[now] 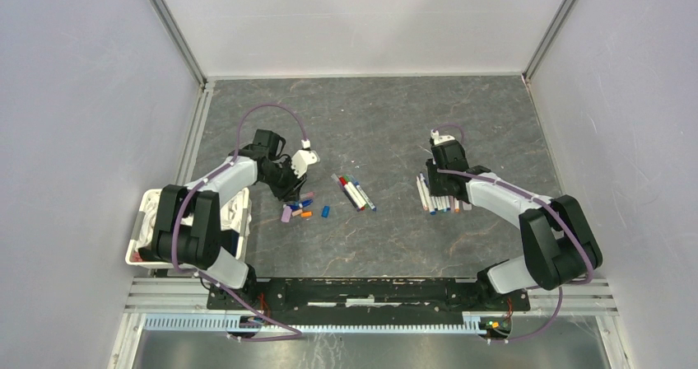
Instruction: Open the pen caps
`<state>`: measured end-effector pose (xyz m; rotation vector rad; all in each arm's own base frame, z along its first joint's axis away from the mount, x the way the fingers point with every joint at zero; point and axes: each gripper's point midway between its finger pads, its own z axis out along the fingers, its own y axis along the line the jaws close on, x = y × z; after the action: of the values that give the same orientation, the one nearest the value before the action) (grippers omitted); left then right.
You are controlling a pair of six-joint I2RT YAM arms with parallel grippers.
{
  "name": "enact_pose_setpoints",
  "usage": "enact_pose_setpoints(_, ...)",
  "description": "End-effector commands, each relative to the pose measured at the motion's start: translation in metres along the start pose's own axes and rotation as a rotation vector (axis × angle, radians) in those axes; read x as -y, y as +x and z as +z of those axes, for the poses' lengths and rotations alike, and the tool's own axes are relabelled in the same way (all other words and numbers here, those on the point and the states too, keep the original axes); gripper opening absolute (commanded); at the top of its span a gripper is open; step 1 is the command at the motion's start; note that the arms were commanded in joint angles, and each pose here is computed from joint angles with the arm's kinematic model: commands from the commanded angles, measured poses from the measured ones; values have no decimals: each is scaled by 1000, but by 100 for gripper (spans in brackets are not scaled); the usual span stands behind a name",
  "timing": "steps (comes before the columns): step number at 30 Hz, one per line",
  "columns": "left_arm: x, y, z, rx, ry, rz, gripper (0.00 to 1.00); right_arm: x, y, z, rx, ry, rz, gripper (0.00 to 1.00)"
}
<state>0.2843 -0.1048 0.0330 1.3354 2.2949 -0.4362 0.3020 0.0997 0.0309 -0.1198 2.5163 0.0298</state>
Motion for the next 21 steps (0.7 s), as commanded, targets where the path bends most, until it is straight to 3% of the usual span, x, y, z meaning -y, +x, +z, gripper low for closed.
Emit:
enact_pose_setpoints(1, 15, -18, -14, 56, 78, 46, 40, 5, -17, -2, 58, 33, 10, 36)
enact_pose_setpoints(6, 17, -50, -45, 129, 81, 77, 41, -4, -41, -16, 131, -5, 22, 41)
enact_pose_setpoints(9, 18, -73, -69, 174, 77, 89, 51, -27, -57, -26, 176, -59, -16, 43)
enact_pose_setpoints(17, 23, -120, -125, 280, 47, 87, 55, -140, -58, -40, 189, -328, -211, 40)
enact_pose_setpoints(19, 24, -126, -134, 303, 27, 103, 77, -160, -51, -37, 168, -367, -251, 38)
enact_pose_setpoints(21, 24, -131, -142, 327, 3, 111, 81, -176, -45, -35, 148, -402, -286, 36)
